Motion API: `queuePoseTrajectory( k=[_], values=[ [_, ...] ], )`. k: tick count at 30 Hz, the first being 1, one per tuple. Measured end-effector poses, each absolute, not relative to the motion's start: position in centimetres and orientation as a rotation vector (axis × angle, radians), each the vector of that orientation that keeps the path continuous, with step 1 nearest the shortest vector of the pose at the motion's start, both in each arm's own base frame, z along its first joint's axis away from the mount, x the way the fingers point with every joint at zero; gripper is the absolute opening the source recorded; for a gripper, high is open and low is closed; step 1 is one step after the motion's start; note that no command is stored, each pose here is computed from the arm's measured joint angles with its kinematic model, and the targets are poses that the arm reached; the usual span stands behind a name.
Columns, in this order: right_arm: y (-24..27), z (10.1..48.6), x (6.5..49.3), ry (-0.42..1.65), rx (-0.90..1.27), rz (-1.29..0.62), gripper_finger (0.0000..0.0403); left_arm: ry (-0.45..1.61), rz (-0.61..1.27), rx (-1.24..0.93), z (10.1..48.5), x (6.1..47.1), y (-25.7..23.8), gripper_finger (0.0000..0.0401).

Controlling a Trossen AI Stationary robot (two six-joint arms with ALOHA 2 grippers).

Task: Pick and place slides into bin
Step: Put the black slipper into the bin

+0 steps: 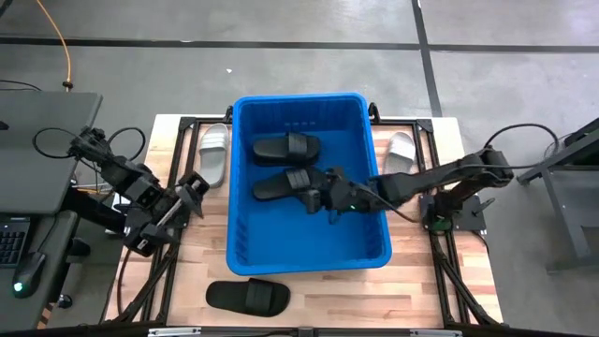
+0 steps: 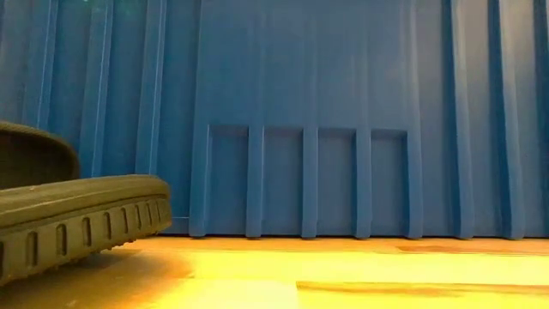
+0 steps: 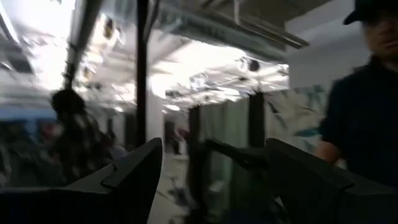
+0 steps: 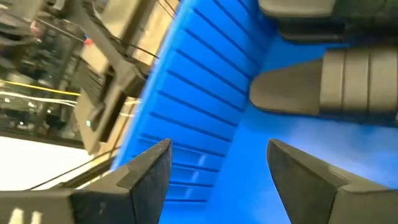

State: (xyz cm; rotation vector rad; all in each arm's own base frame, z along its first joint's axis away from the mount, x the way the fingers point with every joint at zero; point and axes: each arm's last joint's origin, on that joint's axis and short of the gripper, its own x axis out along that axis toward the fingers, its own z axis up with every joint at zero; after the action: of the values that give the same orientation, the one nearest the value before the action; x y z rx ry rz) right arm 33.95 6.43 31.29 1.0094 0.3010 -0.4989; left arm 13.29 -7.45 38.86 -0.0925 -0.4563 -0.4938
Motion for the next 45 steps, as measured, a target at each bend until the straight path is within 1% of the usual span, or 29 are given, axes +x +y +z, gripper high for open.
queuePoseTrajectory(
  k=[5, 8, 11, 14, 18, 27, 33, 40, 45],
  values=[
    [9.4, 33.0, 31.9, 0.252, 0.927, -0.455, 0.0250, -0.286, -0.515, -0.167, 37.6, 13.7, -7.7, 0.0275],
    [10.9, 33.4, 30.7, 0.271, 0.867, -0.424, 0.0250, -0.141, -0.542, -0.242, 36.4, 14.3, -8.5, 0.0275],
    [11.9, 33.5, 29.6, 0.296, 0.820, -0.434, 0.0250, -0.063, -0.550, -0.324, 35.5, 15.2, -10.0, 0.0275],
    [12.5, 33.2, 28.8, 0.334, 0.813, -0.442, 0.0250, -0.064, -0.546, -0.373, 34.9, 16.2, -12.3, 0.0275],
    [13.7, 33.1, 28.1, 0.365, 0.800, -0.413, 0.0250, -0.084, -0.540, -0.412, 34.1, 16.5, -15.5, 0.0275],
    [15.3, 33.0, 27.2, 0.395, 0.753, -0.359, 0.0250, 0.087, -0.364, -0.551, 29.6, 14.7, -22.2, 0.0275],
    [16.2, 33.0, 26.7, 0.401, 0.742, -0.334, 0.0250, 0.098, -0.238, -0.691, 27.7, 14.0, -24.4, 0.0275],
    [17.2, 33.1, 26.0, 0.370, 0.722, -0.336, 0.0250, 0.202, -0.247, -0.864, 25.4, 14.6, -25.7, 0.0275],
    [17.7, 33.3, 25.6, 0.337, 0.711, -0.345, 0.0250, 0.286, -0.193, -0.984, 23.5, 14.9, -26.2, 0.0275]
  ],
)
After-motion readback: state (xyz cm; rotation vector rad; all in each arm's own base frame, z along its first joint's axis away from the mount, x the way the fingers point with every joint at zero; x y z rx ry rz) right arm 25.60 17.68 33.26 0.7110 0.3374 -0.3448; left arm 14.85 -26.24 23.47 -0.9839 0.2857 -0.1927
